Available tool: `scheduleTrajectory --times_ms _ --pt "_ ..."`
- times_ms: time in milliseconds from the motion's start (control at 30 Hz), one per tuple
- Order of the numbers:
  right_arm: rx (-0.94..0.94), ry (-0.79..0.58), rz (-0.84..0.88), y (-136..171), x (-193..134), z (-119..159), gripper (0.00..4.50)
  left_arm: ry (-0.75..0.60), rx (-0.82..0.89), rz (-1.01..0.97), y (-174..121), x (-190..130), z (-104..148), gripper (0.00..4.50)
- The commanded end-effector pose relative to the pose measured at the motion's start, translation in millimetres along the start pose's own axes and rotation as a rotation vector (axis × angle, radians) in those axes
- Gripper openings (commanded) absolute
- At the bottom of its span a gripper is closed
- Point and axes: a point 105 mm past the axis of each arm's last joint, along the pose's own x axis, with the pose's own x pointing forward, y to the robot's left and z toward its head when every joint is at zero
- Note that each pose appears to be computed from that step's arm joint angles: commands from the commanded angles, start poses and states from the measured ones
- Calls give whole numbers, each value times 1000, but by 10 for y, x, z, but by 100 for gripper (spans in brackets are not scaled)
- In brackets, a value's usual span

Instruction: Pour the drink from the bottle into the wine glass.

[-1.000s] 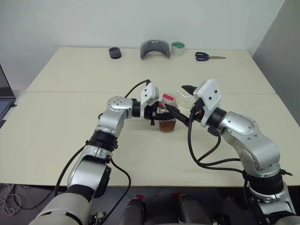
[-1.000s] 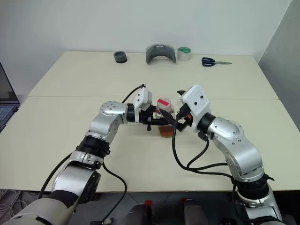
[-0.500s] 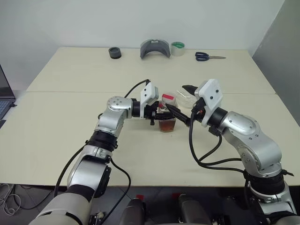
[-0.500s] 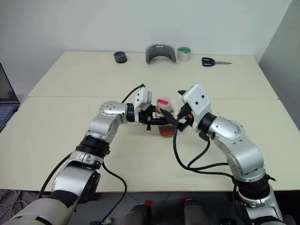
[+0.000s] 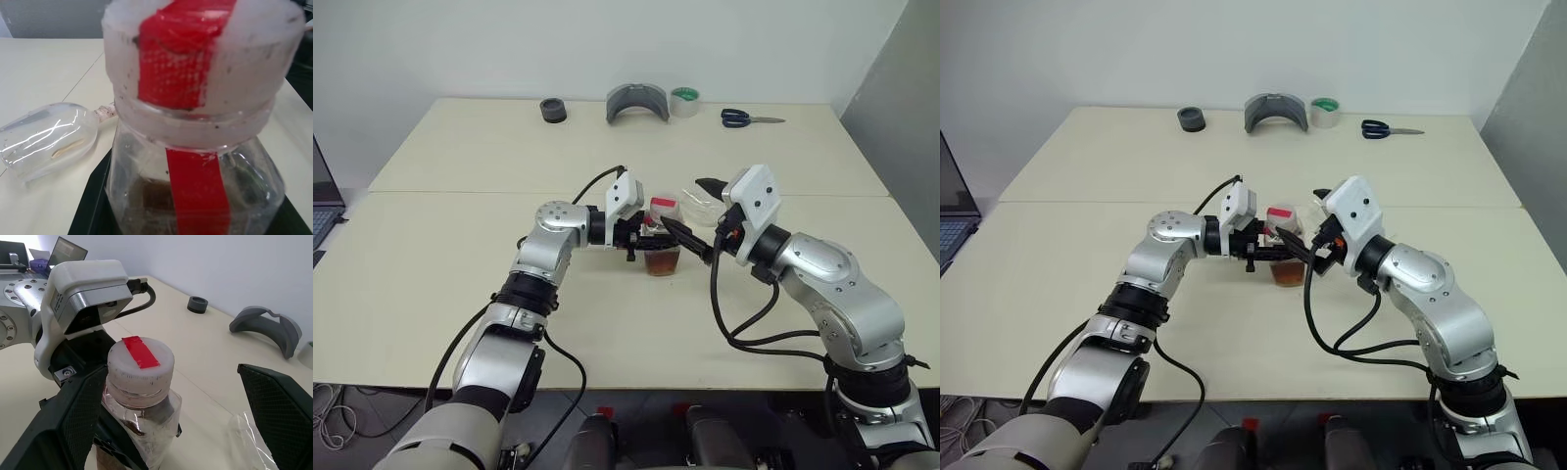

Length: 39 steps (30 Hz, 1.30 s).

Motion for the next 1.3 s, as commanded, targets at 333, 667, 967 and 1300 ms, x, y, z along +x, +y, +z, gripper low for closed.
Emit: scheduleTrajectory --times_ms 333,667,967,1300 --pt "-38 -37 -61 -126 -90 125 450 -39 54 -8 28 -27 186 172" --pt "-39 -38 -33 -68 -83 131 450 -41 53 -5 31 -25 188 172" --pt "-39 -45 -9 -22 -74 147 450 -42 52 -1 38 -22 188 172" --pt "-37 -52 -2 2 -55 159 450 -43 53 -1 34 -17 192 172"
